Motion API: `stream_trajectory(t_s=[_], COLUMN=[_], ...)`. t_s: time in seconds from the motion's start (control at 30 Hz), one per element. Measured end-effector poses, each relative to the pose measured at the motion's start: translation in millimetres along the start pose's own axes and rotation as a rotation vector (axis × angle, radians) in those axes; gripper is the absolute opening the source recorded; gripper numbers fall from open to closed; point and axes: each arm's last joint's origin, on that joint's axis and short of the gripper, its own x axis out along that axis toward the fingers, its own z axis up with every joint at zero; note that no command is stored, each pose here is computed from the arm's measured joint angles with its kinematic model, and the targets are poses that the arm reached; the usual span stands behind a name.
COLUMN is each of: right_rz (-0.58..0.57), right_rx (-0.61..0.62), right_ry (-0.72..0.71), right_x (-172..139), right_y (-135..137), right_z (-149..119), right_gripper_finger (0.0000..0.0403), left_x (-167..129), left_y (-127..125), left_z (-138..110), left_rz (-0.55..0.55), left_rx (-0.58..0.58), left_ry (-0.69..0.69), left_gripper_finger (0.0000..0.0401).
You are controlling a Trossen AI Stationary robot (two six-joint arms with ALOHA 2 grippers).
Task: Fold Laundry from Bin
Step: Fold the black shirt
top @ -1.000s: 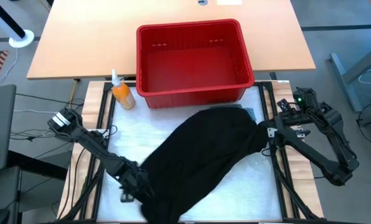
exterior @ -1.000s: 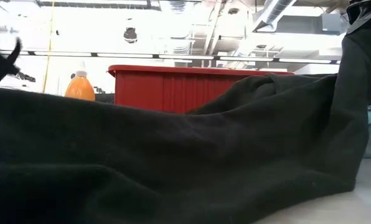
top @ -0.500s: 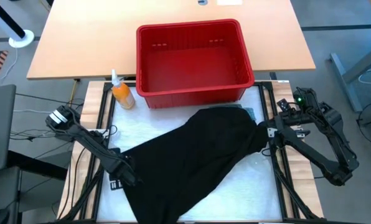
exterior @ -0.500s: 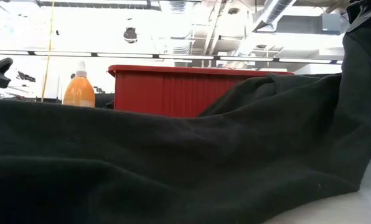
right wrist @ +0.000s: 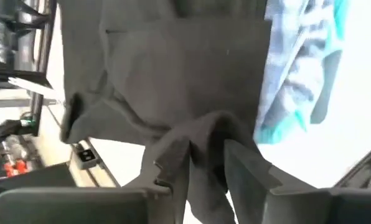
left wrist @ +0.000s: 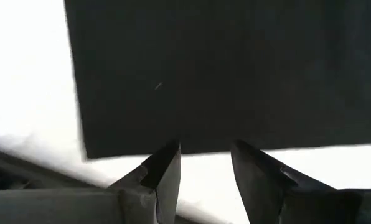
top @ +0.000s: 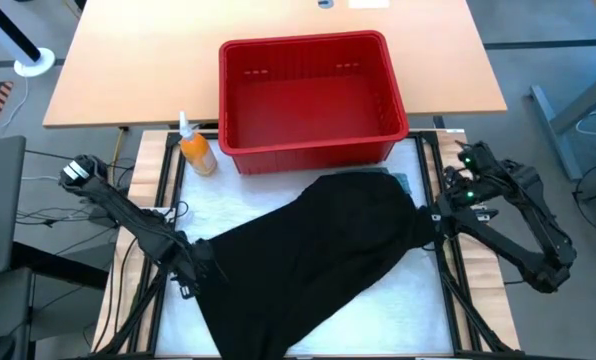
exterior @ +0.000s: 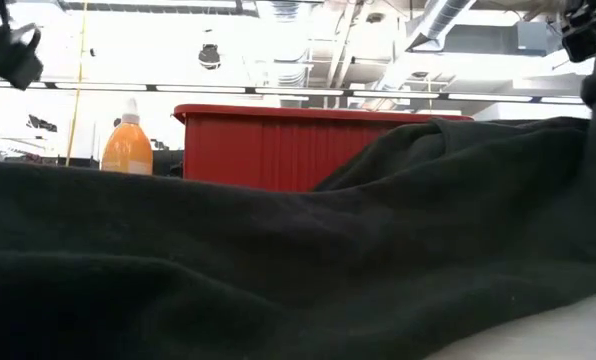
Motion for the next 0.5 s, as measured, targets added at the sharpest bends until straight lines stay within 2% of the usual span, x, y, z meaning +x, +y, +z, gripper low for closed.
stream_trajectory(t_s=[0.27,0.37,0.5], right_rz=[0.02,0.007,-0.011], right_rx=[-0.118,-0.113,-0.114], right_ry=[0.184,0.279,0.388], right_x=[4,10,19], right_y=[15,22,32], right_z=[17,23,28], right_gripper_finger=[0.0139,0.0138,0.0138], left_x=[-21,-26,-30], left_y=[-4,-7,-9], left_z=[4,6,7], left_rz=[-0.205,-0.268,-0.299], left_rx=[-0.048,-0.039,-0.029], left_ry=[-0.178,-0.247,-0.288], left_gripper_finger=[0.0132,0.0132,0.0132])
